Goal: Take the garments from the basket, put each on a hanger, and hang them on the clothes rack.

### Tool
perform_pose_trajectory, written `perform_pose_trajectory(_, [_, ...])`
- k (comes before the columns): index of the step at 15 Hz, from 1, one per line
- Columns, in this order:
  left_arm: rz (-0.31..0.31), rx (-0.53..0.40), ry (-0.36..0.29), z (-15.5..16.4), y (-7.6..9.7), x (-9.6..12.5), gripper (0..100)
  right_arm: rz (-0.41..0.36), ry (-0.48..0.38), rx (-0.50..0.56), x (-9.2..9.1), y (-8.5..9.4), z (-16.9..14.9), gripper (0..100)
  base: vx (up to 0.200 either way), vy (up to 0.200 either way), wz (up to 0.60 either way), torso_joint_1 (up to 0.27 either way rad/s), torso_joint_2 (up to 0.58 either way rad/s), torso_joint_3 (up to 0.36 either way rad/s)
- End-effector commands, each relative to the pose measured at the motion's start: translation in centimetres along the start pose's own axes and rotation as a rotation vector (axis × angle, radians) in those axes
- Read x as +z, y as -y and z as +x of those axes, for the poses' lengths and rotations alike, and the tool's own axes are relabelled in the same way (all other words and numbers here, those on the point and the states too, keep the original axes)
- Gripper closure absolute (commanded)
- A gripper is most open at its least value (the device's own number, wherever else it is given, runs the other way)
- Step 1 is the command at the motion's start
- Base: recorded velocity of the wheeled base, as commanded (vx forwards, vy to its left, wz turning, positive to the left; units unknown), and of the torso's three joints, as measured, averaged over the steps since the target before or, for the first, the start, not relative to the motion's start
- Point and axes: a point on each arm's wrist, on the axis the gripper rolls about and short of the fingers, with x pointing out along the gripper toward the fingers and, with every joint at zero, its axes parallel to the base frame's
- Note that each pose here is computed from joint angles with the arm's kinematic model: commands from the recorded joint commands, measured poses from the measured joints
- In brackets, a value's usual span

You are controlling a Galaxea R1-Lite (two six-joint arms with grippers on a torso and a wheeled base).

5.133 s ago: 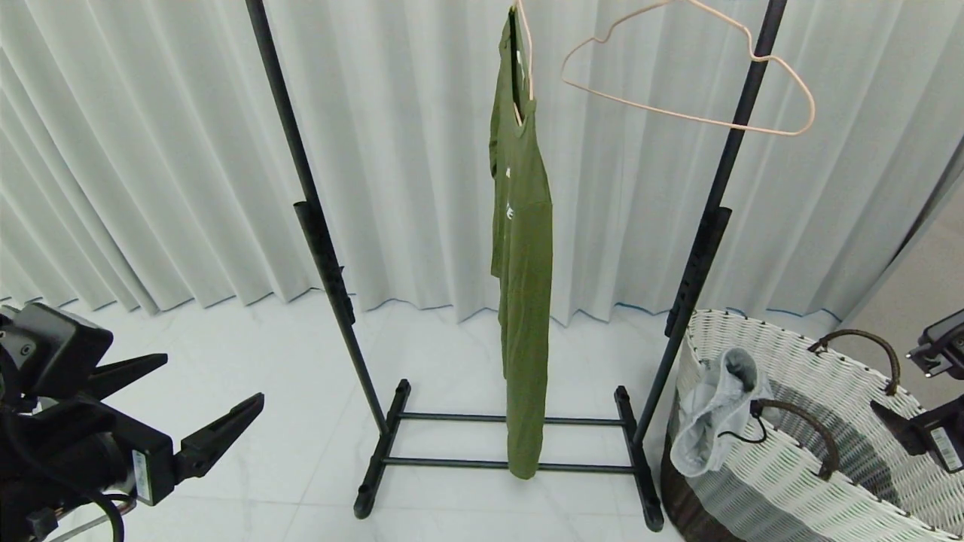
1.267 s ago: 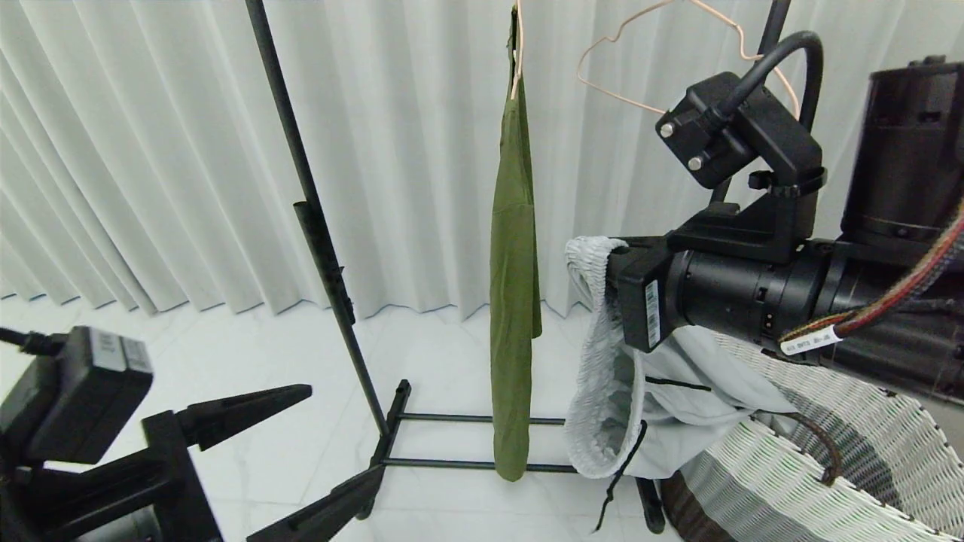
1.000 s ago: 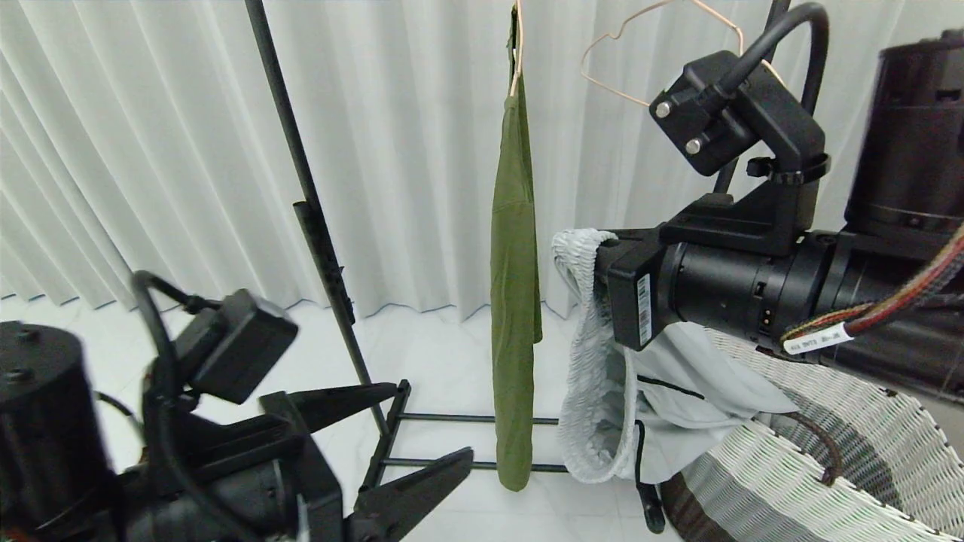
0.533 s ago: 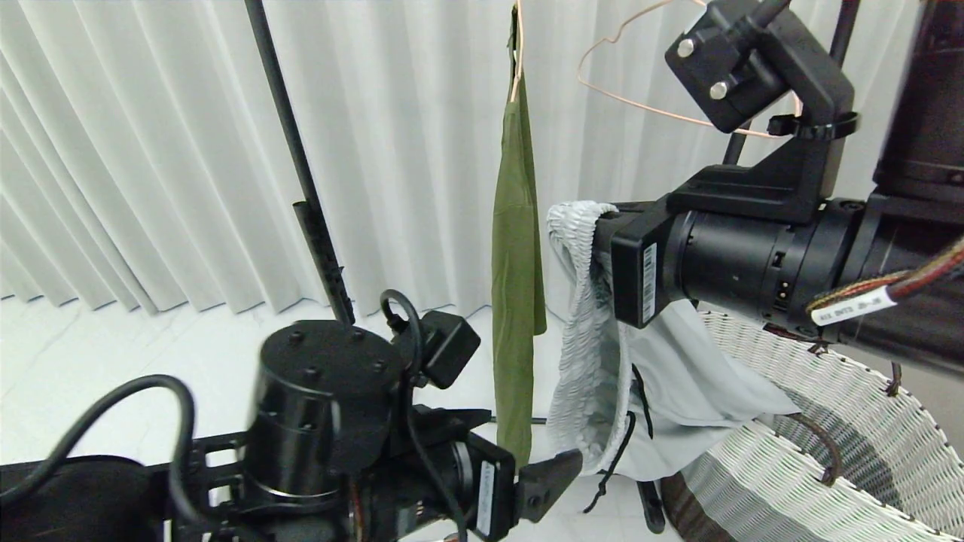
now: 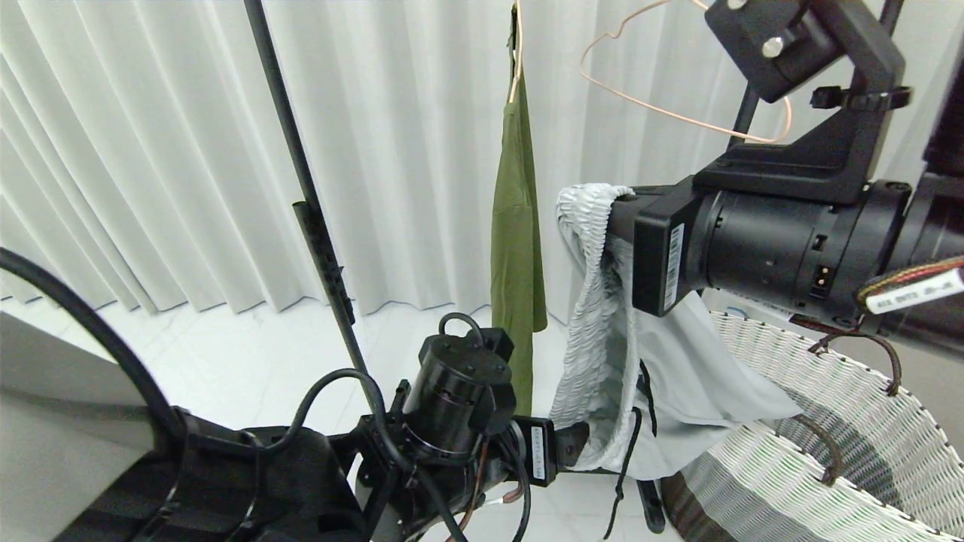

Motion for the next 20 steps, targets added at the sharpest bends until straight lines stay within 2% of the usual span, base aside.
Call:
perform_pose_trajectory(1, [0.003,0.034,-0.054,1.4,-0.8,-1.3,0,0.002,0.010,-0.002,0.2,0.1,-0.3,100,0.000,0.000,0.00,0.000,0.00,0.000])
perform_pose_trajectory(4, [0.004,0.048,-0.073,1.0,-1.2,-2.0,0,0.003,0.013,-0.005,0.3,0.3,-0.5,100,0.000,0.000,0.00,0.000,0.00,0.000])
perform_pose_trajectory(5, [0.004,0.050,-0.072,0.7,-1.2,-2.0,100,0.003,0.013,-0.005,0.3,0.2,-0.5,100,0.000,0.000,0.00,0.000,0.00,0.000])
perform_pose_trajectory(9, [0.030,0.116,-0.034,-0.9,-1.7,-2.2,100,-0.001,-0.011,-0.019,-0.3,0.5,0.0,100,0.000,0.000,0.00,0.000,0.00,0.000])
perform_pose_trajectory(11, [0.077,0.116,0.030,-3.9,-1.7,-1.4,100,-0.005,-0.042,-0.058,-1.3,1.5,0.3,100,0.000,0.000,0.00,0.000,0.00,0.000])
perform_pose_trajectory(13, [0.134,0.109,0.156,-8.2,-2.5,1.2,100,-0.006,-0.046,-0.087,-1.4,2.2,0.6,100,0.000,0.000,0.00,0.000,0.00,0.000])
perform_pose_trajectory(15, [0.184,0.157,0.241,-13.4,-3.1,4.5,100,-0.010,-0.042,-0.112,-1.3,2.8,0.8,100,0.000,0.000,0.00,0.000,0.00,0.000])
perform_pose_trajectory(18, [0.168,0.191,0.279,-21.0,-1.8,9.3,100,-0.019,-0.013,-0.163,-0.5,3.8,-0.1,100,0.000,0.000,0.00,0.000,0.00,0.000])
perform_pose_trajectory(20, [0.166,0.172,0.336,-24.5,-0.1,12.6,100,-0.063,0.013,-0.232,0.4,5.5,-0.7,100,0.000,0.000,0.00,0.000,0.00,0.000])
